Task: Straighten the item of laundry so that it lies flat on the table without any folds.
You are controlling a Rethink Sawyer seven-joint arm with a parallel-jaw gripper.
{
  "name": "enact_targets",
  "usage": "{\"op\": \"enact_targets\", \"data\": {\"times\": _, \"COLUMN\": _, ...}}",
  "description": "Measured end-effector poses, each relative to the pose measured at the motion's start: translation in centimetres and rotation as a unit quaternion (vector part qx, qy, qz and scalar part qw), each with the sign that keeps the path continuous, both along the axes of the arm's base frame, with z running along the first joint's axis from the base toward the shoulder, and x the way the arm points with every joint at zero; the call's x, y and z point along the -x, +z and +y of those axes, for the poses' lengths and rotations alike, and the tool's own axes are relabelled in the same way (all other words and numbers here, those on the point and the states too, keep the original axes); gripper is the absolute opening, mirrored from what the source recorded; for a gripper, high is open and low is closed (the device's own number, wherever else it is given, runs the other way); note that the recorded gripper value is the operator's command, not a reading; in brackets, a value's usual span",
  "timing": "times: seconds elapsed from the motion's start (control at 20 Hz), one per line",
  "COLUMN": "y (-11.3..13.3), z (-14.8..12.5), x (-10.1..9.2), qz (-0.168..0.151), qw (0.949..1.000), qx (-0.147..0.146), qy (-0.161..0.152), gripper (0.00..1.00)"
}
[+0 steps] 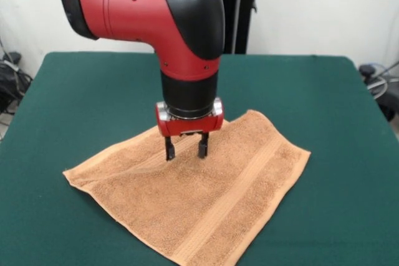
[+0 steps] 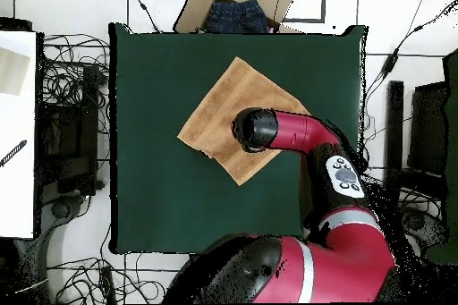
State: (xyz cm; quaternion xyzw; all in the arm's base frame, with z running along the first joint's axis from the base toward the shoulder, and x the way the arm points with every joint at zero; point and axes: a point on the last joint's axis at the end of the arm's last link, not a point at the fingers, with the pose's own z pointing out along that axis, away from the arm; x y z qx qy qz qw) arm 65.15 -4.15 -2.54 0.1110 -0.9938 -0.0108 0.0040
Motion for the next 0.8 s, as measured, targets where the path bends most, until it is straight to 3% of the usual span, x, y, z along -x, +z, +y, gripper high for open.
{"op": "enact_targets", "data": {"times": 0.45, "y": 6.6, "z": 0.1, "x": -1.2, "qz": 0.026, "qw": 0.9996, "qx": 0.010, "qy": 0.009, "gripper": 1.00}}
{"op": "enact_targets", "data": {"times": 0.65, "y": 8.6, "z": -0.2, "x": -2.1, "qz": 0.021, "qw": 0.9997, "qx": 0.007, "qy": 0.007, "gripper": 1.00}}
{"op": "enact_targets", "data": {"times": 0.8, "y": 8.8, "z": -0.4, "x": -2.4, "qz": 0.016, "qw": 0.9999, "qx": 0.001, "qy": 0.004, "gripper": 1.00}}
